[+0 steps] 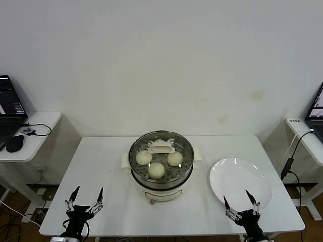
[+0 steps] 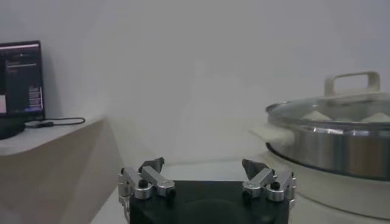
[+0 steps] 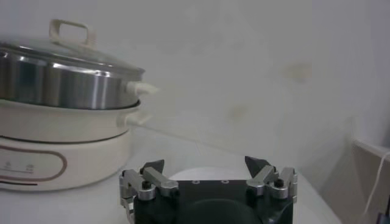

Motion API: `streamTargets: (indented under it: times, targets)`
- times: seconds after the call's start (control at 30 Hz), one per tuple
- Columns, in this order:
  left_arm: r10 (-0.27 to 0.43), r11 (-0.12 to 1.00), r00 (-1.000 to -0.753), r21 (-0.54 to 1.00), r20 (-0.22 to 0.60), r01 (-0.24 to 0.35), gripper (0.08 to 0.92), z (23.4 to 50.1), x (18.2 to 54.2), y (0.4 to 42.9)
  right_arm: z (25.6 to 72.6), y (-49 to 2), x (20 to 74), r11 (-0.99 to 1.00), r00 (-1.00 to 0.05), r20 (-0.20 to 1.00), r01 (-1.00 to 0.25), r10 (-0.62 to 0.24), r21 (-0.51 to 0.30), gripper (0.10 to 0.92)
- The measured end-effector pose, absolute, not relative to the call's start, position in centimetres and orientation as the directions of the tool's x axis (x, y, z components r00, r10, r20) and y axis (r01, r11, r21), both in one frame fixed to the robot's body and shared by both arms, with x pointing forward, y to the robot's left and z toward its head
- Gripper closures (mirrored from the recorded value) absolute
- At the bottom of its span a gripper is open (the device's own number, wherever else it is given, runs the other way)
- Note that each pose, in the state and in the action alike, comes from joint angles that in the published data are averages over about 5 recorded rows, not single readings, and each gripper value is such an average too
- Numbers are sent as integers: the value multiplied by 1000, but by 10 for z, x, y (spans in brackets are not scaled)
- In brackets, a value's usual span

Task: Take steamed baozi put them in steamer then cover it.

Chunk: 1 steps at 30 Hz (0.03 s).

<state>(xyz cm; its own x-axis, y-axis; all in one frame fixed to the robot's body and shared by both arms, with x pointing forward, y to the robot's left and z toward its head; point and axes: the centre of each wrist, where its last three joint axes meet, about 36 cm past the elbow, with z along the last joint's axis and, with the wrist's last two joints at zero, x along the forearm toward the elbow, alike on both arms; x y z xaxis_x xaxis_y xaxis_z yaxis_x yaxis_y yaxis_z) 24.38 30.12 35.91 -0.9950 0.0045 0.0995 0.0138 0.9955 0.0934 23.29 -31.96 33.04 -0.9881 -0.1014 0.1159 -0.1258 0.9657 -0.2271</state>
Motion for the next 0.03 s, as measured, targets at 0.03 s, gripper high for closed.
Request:
streamTargets:
  times: [0.03]
  targets:
    - [5,996,-995,93,100,14,177,359,244,301,330,-319,233,966,-988,116,-126,-101,-227,199]
